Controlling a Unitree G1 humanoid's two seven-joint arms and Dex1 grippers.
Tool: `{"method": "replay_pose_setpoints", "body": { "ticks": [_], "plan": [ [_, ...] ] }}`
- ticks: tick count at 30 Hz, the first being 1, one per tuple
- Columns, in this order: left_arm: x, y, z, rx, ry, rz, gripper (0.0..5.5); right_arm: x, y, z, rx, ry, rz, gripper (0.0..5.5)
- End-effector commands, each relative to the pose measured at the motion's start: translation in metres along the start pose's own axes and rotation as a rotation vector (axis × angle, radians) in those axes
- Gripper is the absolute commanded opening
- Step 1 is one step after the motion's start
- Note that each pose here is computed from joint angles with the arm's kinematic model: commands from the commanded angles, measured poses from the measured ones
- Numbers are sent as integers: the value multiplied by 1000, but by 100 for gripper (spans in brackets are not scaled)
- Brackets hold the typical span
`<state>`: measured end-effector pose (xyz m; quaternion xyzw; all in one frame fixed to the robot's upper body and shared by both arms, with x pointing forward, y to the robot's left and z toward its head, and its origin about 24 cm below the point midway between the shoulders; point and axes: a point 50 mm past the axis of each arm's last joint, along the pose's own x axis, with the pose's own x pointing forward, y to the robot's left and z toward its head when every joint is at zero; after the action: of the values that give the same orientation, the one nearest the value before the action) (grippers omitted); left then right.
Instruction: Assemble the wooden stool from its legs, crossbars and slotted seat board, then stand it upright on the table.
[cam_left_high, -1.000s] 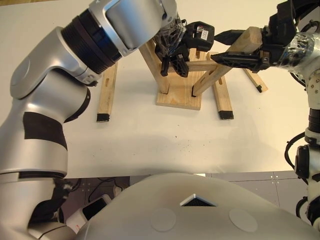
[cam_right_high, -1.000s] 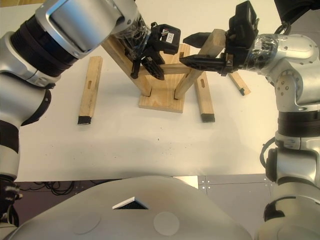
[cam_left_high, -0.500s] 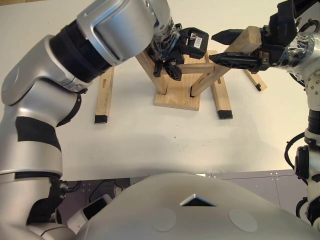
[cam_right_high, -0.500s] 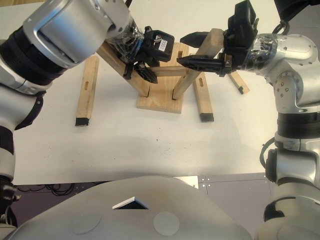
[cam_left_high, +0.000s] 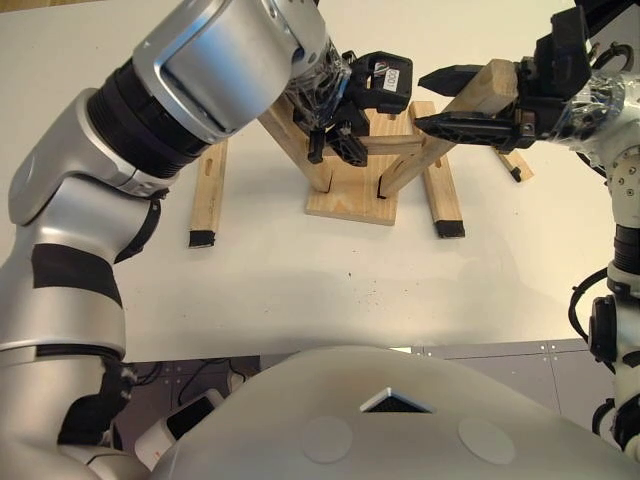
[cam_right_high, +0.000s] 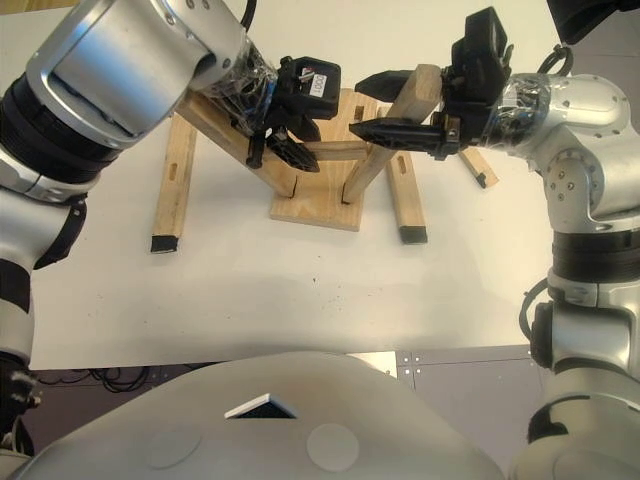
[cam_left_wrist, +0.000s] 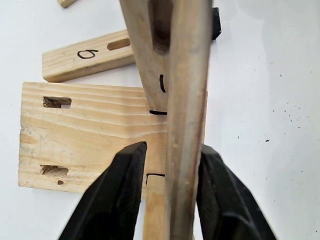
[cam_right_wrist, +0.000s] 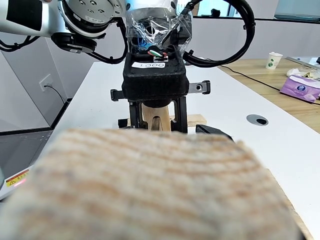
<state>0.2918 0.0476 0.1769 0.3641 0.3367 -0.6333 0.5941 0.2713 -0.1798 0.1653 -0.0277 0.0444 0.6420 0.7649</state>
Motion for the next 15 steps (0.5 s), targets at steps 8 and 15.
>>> {"method": "replay_pose_setpoints", "body": {
  "ticks": [8, 15],
  "plan": [
    [22, -11, -58, -314, 67, -79, 153, -8, 6, -35, 175, 68, -5, 202],
    [16, -11, -49, -286, 45, -68, 153, -8, 6, -36, 178, 68, -9, 202]
  ]
}}
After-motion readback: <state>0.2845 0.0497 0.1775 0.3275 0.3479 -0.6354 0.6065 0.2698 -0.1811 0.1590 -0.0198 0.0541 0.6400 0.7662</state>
